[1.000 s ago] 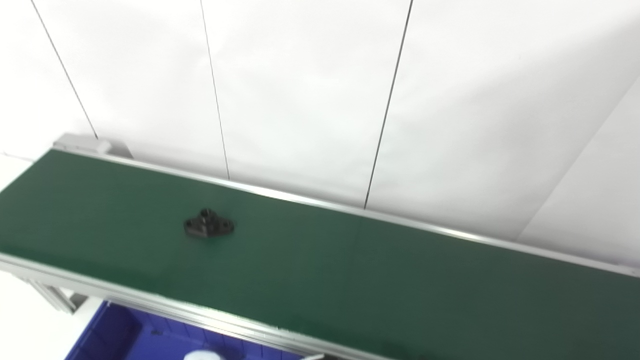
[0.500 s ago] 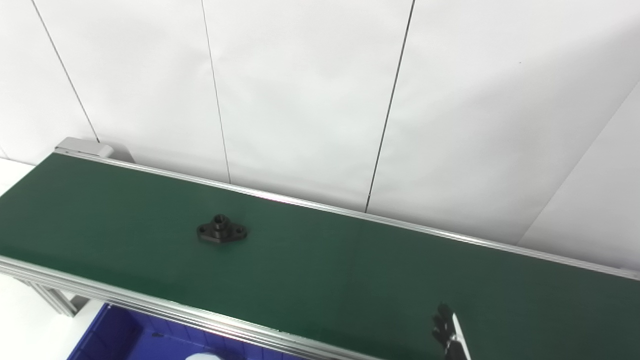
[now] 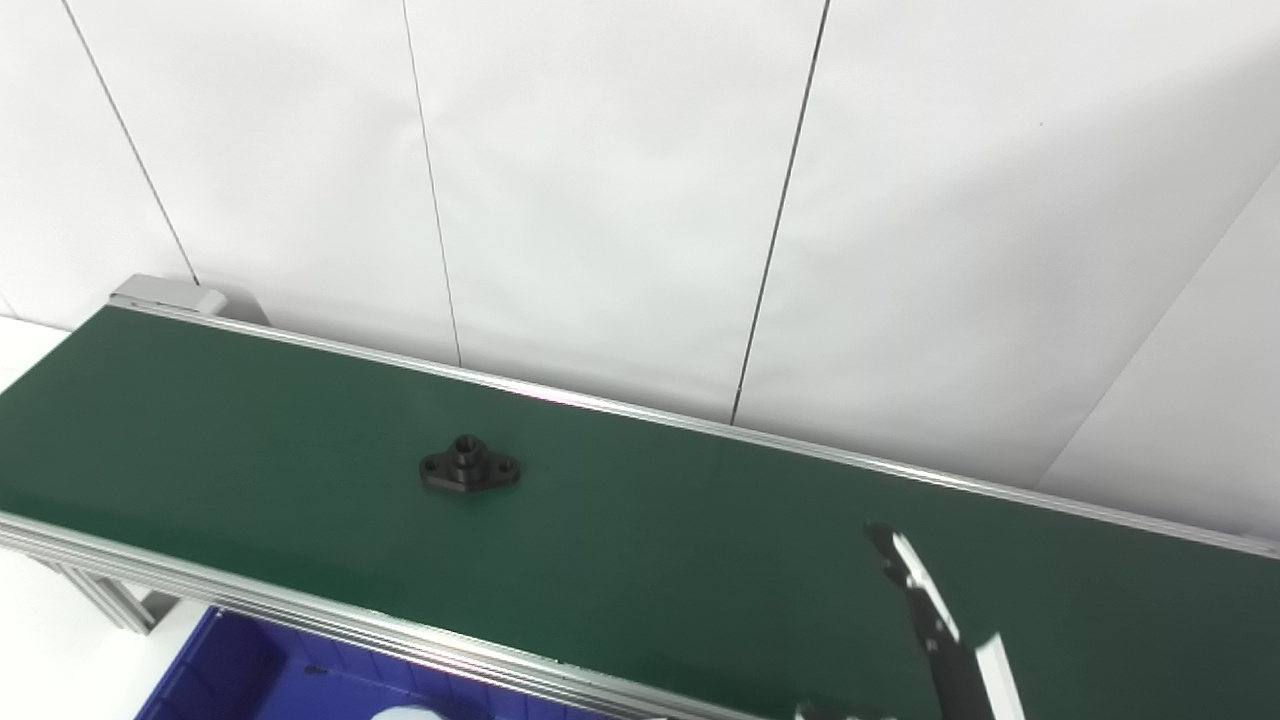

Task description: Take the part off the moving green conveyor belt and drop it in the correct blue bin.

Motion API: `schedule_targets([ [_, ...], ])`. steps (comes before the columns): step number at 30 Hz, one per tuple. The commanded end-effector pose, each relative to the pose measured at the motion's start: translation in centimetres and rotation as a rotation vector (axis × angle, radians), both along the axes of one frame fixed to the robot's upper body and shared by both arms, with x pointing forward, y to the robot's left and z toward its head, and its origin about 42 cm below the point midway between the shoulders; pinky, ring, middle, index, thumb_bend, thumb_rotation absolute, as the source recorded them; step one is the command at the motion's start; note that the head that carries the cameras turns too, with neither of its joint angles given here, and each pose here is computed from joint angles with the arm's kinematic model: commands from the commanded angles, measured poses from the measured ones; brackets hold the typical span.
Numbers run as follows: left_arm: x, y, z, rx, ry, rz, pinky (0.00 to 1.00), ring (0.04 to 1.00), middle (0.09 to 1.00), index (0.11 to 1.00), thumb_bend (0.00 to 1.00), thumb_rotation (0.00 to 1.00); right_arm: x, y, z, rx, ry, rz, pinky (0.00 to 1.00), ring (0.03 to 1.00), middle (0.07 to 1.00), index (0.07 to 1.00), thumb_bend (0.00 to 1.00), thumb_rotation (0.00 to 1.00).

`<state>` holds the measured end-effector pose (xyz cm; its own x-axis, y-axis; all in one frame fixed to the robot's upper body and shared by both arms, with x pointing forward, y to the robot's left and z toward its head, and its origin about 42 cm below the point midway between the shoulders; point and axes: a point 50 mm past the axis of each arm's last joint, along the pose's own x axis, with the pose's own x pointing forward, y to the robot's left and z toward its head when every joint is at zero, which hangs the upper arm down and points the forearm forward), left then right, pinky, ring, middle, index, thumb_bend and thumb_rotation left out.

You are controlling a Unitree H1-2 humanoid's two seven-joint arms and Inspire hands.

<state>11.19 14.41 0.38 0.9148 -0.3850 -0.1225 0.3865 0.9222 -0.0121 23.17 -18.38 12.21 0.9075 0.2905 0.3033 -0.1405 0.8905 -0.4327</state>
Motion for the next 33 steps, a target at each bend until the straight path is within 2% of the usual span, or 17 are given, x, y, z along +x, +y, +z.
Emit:
schedule_targets([
  [1, 0.2, -0.2, 0.9, -0.016, -0.051, 0.004, 0.77, 0.869, 0.868, 0.807, 0.85, 0.51, 1.4, 0.4, 0.6, -0.023, -0.012, -0.004, 0.78, 0.887, 0.911, 0.891, 0.96, 0.55],
  [7, 0.2, -0.5, 1.0, -0.018, -0.054, 0.004, 0.77, 0.861, 0.866, 0.801, 0.85, 0.5, 4.2, 1.0, 1.8, -0.211, -0.022, -0.006, 0.71, 0.842, 0.897, 0.923, 0.94, 0.61],
  [15, 0.4, -0.8, 1.1, -0.023, -0.058, 0.002, 0.79, 0.866, 0.867, 0.809, 0.84, 0.49, 7.7, 1.5, 3.2, -0.35, 0.0, 0.036, 0.66, 0.796, 0.847, 0.94, 0.95, 0.57],
  [19, 0.5, -1.0, 1.0, -0.023, -0.064, 0.003, 0.79, 0.862, 0.865, 0.803, 0.84, 0.5, 9.6, 2.5, 4.1, -0.441, -0.024, 0.038, 0.62, 0.77, 0.825, 0.923, 0.96, 0.55],
  [29, 0.8, -1.5, 1.0, -0.036, -0.063, -0.003, 0.79, 0.873, 0.878, 0.811, 0.84, 0.49, 13.8, 6.3, 5.0, -0.609, -0.106, 0.056, 0.65, 0.776, 0.819, 0.839, 0.97, 0.53],
  [33, 0.8, -1.7, 1.0, -0.027, -0.071, 0.001, 0.77, 0.863, 0.868, 0.795, 0.84, 0.48, 15.0, 7.7, 5.0, -0.652, -0.107, 0.06, 0.68, 0.793, 0.839, 0.814, 0.98, 0.52],
])
